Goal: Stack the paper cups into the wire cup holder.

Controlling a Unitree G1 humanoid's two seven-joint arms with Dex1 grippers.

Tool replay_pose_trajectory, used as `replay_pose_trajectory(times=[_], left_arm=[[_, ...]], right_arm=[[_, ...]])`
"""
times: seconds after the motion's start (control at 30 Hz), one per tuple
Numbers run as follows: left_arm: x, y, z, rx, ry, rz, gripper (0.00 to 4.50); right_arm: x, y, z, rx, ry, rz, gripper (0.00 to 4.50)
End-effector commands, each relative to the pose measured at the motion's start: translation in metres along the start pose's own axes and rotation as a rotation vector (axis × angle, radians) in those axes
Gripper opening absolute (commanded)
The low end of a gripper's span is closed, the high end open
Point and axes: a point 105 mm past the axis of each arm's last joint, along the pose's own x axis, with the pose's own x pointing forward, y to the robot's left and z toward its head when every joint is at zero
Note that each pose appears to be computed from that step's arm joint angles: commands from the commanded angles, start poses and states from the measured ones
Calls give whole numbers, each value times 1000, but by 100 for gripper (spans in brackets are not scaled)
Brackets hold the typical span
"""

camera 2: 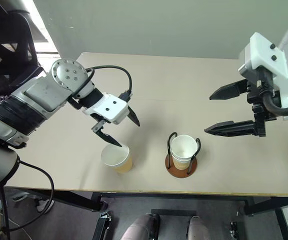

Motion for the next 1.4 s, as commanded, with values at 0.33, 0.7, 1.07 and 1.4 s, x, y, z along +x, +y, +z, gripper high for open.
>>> replay_pose_trajectory(times=[0.33,0.7,1.07,1.4], left_arm=[[6,-5,-2,50,29,-58,450],[-23,2,17,114,45,3,450],[-33,-17,15,93,71,-41,450],[-15,-10,3,131,127,-76,450]], right_arm=[[-10,0,9,-40,-37,-35,435],[-16,1,7,-31,-13,-45,435],[-17,-1,6,-32,-17,-46,435],[-15,-1,7,-34,-25,-40,435]])
